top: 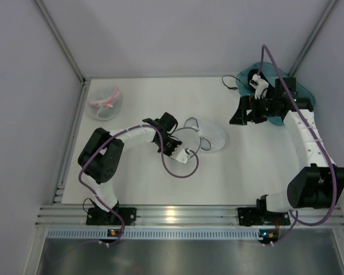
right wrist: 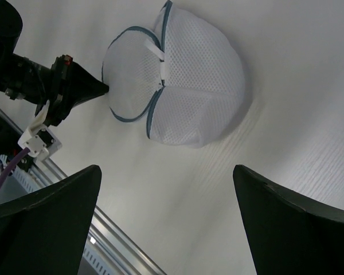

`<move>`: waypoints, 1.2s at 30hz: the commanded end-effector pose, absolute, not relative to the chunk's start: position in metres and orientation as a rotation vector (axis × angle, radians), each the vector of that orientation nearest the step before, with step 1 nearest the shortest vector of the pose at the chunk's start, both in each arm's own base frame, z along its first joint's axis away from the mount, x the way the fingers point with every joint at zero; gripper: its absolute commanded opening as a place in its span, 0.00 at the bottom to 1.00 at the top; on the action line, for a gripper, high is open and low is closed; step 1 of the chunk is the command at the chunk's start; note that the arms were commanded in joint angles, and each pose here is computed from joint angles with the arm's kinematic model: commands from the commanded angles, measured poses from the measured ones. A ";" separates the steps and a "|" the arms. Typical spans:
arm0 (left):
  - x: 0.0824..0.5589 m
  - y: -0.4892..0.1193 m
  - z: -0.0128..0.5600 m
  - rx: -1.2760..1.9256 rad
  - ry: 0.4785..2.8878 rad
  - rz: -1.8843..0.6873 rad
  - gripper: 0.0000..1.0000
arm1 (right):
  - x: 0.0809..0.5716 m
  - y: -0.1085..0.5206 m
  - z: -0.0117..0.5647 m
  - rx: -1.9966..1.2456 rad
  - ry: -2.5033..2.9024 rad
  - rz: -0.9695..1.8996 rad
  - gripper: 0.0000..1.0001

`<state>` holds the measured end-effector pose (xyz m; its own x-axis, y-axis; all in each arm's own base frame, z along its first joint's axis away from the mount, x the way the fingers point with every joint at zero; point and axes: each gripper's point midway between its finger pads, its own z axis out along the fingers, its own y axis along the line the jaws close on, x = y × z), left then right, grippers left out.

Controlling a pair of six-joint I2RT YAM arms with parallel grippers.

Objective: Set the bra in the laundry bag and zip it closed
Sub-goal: Open the laundry bag at the center of the board.

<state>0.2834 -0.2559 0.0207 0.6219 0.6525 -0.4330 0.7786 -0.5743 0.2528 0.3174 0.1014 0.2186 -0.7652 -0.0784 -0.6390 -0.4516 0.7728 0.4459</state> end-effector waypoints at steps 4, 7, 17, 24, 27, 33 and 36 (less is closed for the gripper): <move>0.245 -0.228 0.014 2.273 1.778 -0.455 0.00 | 0.324 0.102 0.221 -0.407 2.318 0.816 0.99; 0.221 -0.248 0.037 1.993 2.075 -0.507 0.00 | 0.326 0.103 0.223 -0.409 2.307 0.820 0.99; 0.194 -0.322 0.174 1.120 2.354 -1.044 0.00 | 0.329 0.105 0.230 -0.414 2.281 0.827 0.99; 0.217 -0.345 0.269 0.727 2.296 -1.456 0.00 | 0.329 0.105 0.229 -0.428 2.284 0.834 1.00; 0.239 -0.335 0.288 0.560 2.272 -1.599 0.00 | 0.329 0.106 0.226 -0.433 2.290 0.842 1.00; 0.309 -0.277 0.285 0.175 2.187 -1.738 0.00 | 0.330 0.106 0.219 -0.435 2.309 0.855 0.99; 0.335 -0.240 0.257 0.023 2.164 -1.728 0.00 | 0.332 0.106 0.216 -0.435 2.316 0.864 0.99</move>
